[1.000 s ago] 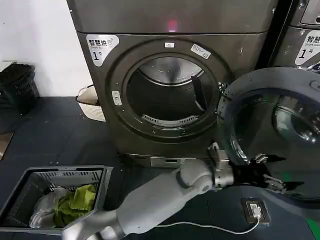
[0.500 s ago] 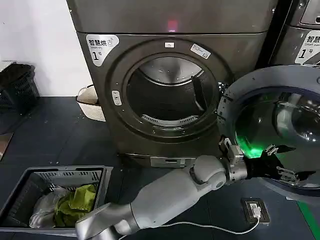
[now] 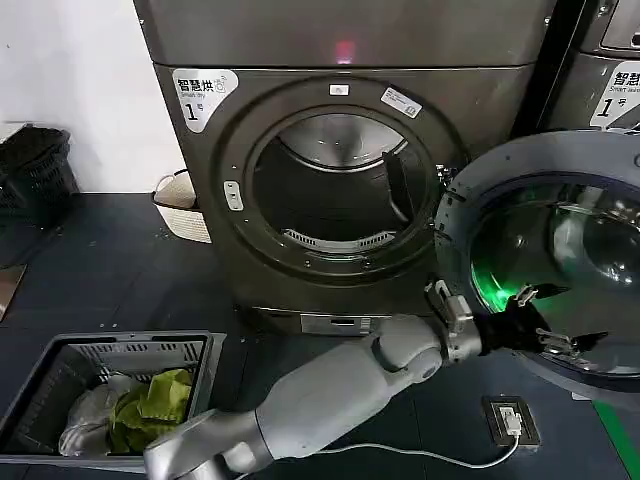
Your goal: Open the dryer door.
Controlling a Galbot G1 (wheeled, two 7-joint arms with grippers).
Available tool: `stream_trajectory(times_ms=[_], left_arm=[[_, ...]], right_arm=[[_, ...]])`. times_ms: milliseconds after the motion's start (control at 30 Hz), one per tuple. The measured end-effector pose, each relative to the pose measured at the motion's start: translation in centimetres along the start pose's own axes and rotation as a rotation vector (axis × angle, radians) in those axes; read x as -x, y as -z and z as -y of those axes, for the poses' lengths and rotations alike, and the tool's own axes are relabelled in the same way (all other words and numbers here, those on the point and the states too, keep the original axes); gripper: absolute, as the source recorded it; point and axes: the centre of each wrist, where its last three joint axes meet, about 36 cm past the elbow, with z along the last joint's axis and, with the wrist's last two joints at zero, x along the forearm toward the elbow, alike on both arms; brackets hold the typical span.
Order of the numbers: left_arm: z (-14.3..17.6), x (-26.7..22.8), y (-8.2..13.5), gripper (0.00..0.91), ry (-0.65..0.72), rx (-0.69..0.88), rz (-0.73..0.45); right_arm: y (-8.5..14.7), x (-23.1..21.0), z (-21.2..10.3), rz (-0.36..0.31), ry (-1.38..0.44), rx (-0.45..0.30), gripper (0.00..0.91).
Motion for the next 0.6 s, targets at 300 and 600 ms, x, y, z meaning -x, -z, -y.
stream_trajectory(times_ms=[300, 600], left_arm=[[0.1, -1.7, -0.7, 0.907, 0.028, 0.028, 0.036], [-0.1, -4.2, -1.3, 0.907, 0.083, 0.071, 0.12]], right_arm=[[0.1, 0.0, -0.1, 0.004, 0.007, 0.0, 0.907], [0.2, -0.1, -0.5, 0.01, 0.018, 0.005, 0.907]])
